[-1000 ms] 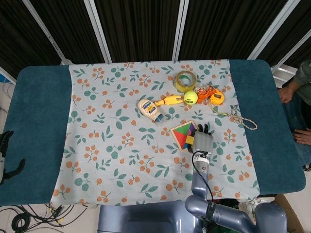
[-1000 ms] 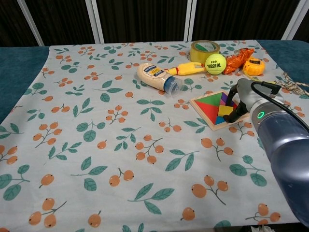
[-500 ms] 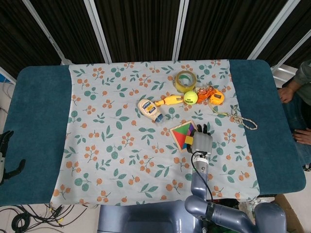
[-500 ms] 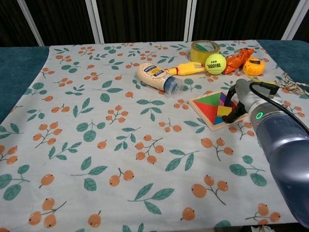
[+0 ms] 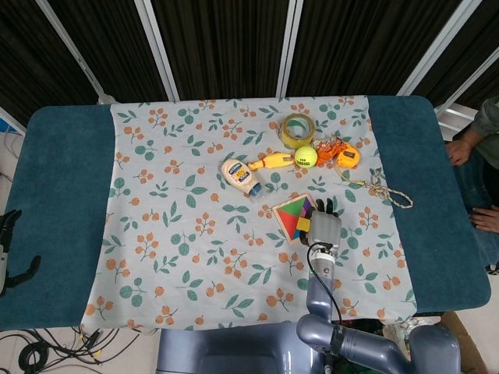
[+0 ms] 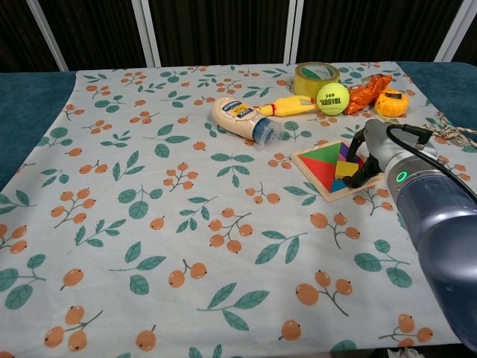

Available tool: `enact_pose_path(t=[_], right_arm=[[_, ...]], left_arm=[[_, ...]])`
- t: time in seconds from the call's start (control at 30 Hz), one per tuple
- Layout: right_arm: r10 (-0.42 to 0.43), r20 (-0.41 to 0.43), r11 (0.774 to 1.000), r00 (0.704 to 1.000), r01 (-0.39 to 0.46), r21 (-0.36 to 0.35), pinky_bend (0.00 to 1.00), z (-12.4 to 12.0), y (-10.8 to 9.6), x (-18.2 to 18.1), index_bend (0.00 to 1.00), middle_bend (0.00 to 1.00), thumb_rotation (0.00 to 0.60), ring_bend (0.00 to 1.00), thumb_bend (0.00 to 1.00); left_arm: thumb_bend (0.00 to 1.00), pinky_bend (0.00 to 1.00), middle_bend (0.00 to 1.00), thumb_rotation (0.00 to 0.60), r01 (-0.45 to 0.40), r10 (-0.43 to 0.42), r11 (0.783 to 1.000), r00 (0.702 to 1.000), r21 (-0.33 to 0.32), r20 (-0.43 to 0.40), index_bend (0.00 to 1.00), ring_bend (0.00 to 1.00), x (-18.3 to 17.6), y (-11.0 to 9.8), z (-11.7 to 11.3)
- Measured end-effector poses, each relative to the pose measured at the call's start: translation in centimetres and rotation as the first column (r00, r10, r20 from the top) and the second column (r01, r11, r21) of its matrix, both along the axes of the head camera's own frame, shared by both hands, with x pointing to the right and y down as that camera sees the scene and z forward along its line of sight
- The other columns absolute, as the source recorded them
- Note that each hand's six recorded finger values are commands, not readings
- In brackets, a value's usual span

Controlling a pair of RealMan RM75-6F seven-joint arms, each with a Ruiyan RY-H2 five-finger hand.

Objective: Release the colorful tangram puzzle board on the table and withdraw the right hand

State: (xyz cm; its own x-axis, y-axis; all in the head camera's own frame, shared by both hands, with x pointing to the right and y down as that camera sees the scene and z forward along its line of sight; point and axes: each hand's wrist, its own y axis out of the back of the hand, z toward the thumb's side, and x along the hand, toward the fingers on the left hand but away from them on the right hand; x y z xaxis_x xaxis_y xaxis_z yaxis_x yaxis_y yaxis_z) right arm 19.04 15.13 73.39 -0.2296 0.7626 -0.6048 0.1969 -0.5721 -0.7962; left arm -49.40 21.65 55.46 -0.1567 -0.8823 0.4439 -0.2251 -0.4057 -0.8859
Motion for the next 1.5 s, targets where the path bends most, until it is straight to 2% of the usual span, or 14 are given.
enact_pose_path(t=[0.53, 0.87, 1.5], right_arm=[[-0.008, 0.001, 1.000, 1.000, 0.008, -0.006, 0.27, -0.02, 0.01, -0.16, 0.52, 0.11, 0.600, 0.01, 0.30], [-0.011, 0.003, 1.000, 1.000, 0.011, -0.008, 0.27, 0.02, -0.01, -0.32, 0.41, 0.11, 0.600, 0.01, 0.29], [-0.010, 0.012, 1.000, 1.000, 0.010, -0.008, 0.27, -0.10, -0.01, -0.48, 0.39, 0.11, 0.600, 0.01, 0.27]], left_arm=[[0.35, 0.01, 0.04, 0.600, 0.000, 0.000, 1.000, 1.000, -0.001, 0.000, 0.00, 0.03, -0.02, 0.03, 0.00], [0.35, 0.01, 0.04, 0.600, 0.000, 0.000, 1.000, 1.000, -0.001, 0.000, 0.00, 0.03, -0.02, 0.02, 0.02], [0.35, 0.01, 0.04, 0.600, 0.000, 0.000, 1.000, 1.000, -0.001, -0.001, 0.00, 0.03, 0.00, -0.01, 0.02]])
